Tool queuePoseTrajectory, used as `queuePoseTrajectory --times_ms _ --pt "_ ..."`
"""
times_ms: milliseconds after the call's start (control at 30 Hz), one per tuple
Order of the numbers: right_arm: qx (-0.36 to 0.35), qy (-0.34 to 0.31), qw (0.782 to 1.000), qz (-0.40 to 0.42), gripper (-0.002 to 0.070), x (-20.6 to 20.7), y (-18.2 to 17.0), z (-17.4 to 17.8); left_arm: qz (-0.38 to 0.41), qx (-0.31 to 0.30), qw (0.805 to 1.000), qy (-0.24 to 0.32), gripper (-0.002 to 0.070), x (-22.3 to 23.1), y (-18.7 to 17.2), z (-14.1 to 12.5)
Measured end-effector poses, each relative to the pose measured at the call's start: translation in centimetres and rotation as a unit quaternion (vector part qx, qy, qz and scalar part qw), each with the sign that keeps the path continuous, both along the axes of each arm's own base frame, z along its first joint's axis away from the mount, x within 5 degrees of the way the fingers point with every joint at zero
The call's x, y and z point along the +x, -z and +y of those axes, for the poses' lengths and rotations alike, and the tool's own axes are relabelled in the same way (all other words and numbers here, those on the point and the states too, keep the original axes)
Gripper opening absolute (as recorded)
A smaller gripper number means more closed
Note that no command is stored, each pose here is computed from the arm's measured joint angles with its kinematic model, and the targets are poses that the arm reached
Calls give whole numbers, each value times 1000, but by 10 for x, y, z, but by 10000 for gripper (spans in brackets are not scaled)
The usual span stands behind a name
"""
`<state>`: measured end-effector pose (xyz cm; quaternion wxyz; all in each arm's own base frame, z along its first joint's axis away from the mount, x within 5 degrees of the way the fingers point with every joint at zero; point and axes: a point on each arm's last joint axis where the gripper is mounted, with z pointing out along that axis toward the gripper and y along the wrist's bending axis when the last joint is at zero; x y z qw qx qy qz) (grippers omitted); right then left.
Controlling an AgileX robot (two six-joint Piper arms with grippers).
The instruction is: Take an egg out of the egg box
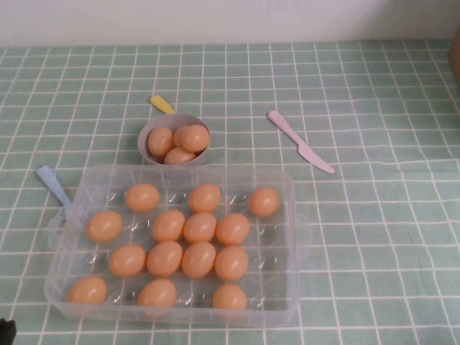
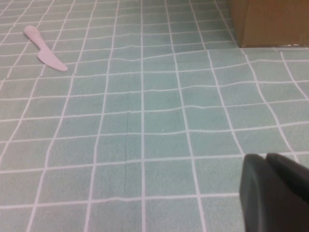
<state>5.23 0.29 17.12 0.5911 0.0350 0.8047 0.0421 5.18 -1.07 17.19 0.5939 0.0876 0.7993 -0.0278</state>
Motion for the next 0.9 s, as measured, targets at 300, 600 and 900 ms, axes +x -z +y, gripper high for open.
queuePoseTrajectory --times_ms 300,600,900 --pt "0 0 1000 0 -17 0 0 0 0 0 1000 0 -5 0 0 0" --pt "1 0 1000 0 -17 0 0 0 -2 -4 1000 0 -5 0 0 0" --pt "1 0 1000 0 -17 0 0 0 -15 -50 999 -2 -5 1 -4 -2"
